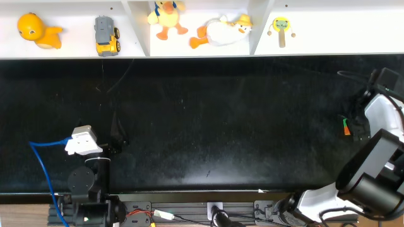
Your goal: Store Toys
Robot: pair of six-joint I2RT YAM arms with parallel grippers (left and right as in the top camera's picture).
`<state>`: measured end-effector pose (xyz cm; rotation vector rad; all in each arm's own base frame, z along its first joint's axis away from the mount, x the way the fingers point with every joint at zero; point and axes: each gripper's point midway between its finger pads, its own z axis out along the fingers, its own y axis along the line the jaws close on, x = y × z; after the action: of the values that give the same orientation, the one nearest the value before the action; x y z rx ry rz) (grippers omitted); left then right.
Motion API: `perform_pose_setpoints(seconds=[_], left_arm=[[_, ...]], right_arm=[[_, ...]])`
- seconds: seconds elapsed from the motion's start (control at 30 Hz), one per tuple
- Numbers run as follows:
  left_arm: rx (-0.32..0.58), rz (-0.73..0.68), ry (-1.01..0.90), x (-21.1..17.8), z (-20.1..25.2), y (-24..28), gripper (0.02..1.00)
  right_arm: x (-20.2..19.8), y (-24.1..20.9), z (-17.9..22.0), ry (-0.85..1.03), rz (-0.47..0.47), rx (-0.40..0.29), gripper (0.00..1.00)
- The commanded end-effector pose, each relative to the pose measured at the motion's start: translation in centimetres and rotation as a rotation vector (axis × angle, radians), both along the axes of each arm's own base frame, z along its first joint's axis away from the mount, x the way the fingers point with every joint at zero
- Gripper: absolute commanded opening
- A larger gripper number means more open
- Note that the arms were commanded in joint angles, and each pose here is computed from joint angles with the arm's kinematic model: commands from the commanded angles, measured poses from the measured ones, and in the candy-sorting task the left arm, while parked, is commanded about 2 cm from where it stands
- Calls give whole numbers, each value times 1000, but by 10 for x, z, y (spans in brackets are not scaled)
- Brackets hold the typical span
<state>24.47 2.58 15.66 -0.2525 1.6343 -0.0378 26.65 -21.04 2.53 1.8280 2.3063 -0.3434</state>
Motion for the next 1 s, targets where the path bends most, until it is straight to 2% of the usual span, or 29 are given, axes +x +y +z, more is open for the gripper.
perform_pose_setpoints(seconds=[0.03,0.23,0.5,0.67,0.87,1.0], left_arm=[[12,2,-10,0,1,0,998],[13,2,-10,0,1,0,998],[12,2,-10,0,1,0,998],[12,2,-10,0,1,0,998],[12,2,-10,0,1,0,998],[12,2,-10,0,1,0,998]], right_arm=[[-6,1,-10,35,4,8,787],[-7,1,-10,41,14,10,643],[-7,1,-7,66,76,17,595],[1,-3,11,72,112,17,551],[18,-8,51,63,177,24,364],[40,-1,87,-5,306,68,176]])
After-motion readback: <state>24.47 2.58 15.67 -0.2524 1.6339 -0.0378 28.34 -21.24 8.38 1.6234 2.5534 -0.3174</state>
